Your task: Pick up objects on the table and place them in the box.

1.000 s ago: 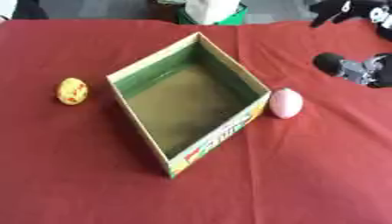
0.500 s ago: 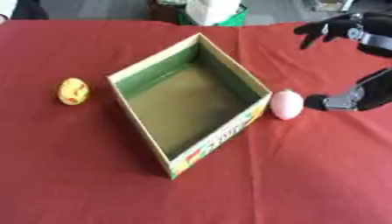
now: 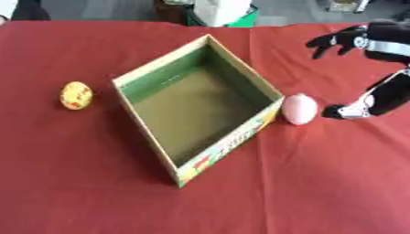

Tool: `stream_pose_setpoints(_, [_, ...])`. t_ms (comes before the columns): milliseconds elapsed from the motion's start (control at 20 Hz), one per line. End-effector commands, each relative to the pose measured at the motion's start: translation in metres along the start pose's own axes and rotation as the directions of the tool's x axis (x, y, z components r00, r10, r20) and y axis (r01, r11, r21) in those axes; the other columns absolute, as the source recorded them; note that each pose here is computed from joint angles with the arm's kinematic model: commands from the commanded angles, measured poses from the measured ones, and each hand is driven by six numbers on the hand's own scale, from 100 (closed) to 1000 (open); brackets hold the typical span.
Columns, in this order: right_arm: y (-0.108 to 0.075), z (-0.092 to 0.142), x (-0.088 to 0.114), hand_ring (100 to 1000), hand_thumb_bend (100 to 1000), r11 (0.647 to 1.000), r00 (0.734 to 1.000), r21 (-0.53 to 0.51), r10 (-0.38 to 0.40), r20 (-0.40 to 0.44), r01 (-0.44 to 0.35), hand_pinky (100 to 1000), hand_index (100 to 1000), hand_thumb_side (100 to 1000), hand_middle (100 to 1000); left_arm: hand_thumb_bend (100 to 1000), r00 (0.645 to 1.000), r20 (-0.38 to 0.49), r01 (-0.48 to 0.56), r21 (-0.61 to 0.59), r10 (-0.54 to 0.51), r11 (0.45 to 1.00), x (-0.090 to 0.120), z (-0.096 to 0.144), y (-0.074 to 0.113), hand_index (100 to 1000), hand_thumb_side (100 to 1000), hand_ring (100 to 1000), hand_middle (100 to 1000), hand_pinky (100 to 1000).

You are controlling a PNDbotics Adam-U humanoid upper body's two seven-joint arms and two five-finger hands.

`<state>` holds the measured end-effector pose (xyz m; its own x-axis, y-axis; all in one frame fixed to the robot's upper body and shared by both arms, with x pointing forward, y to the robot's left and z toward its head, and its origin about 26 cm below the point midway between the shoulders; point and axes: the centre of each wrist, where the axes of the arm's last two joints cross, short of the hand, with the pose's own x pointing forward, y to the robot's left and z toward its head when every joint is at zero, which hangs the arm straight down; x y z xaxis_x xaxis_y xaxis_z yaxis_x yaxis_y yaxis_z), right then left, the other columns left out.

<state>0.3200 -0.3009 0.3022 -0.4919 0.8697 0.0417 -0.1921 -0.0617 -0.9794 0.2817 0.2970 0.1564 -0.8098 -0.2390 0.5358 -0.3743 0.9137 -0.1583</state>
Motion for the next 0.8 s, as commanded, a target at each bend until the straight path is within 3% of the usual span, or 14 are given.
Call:
stream_pose_setpoints(50, [-0.007,-0.003,-0.008,962,513,1.000,0.998,0.000,0.022,-0.053,-0.022,835,1000,373,832,100,1.000,0.025,-0.004,-0.015,0.004,1.000,0.005,-0.006,0.000,775,913,650,738,648])
stream_pose_setpoints(800, [0.015,-0.034,-0.017,952,533,0.995,0.998,0.103,0.015,-0.069,-0.008,829,992,346,786,100,1.000,0.013,-0.015,-0.010,0.016,1.000,0.005,-0.004,-0.003,774,920,648,739,648])
